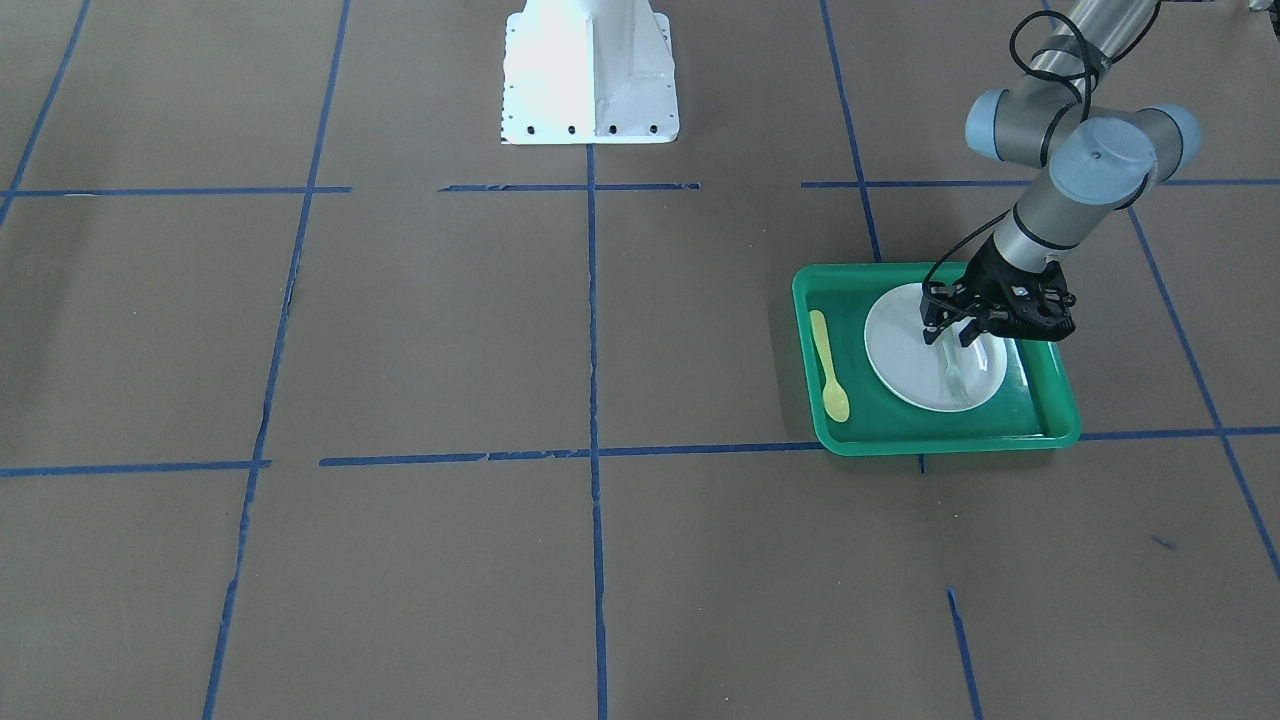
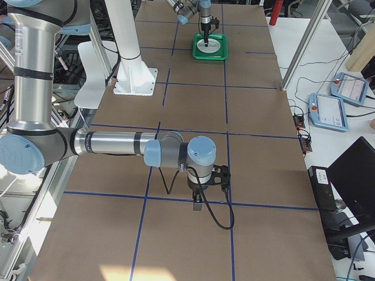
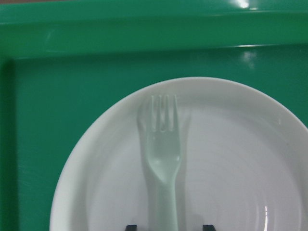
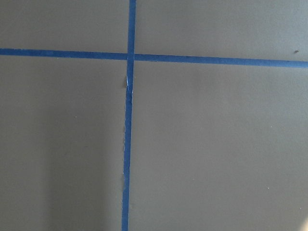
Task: Place fork
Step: 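Lower the left gripper and close it on the white fork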
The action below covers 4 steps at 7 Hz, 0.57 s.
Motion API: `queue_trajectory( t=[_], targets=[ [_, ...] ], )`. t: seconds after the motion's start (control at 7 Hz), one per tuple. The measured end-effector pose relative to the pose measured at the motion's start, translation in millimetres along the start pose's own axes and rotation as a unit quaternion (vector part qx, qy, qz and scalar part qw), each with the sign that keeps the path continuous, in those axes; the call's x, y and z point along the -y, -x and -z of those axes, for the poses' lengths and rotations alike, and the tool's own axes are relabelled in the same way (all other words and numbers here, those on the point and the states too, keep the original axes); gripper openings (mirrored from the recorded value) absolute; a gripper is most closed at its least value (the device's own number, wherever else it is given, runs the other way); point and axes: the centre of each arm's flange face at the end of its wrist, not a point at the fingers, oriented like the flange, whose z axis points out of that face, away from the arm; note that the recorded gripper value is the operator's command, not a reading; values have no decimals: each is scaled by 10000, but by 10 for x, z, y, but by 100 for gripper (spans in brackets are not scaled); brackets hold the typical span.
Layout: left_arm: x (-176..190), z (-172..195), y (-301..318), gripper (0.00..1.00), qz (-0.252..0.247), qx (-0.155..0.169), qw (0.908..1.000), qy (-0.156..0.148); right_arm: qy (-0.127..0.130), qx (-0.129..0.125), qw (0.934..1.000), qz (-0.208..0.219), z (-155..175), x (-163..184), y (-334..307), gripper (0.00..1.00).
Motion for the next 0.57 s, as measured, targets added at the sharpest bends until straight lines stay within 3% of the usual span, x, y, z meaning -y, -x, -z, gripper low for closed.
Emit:
queue_trajectory(
  t=[0.14,0.57],
  targets=[
    [-1,4,-4,0,1,0,10000,9,1,0,10000,0,-1,0,0,100],
    [-36,46,-55,0,21,-166,9996,212,1,0,10000,-1,-1,0,-1,100]
  ],
)
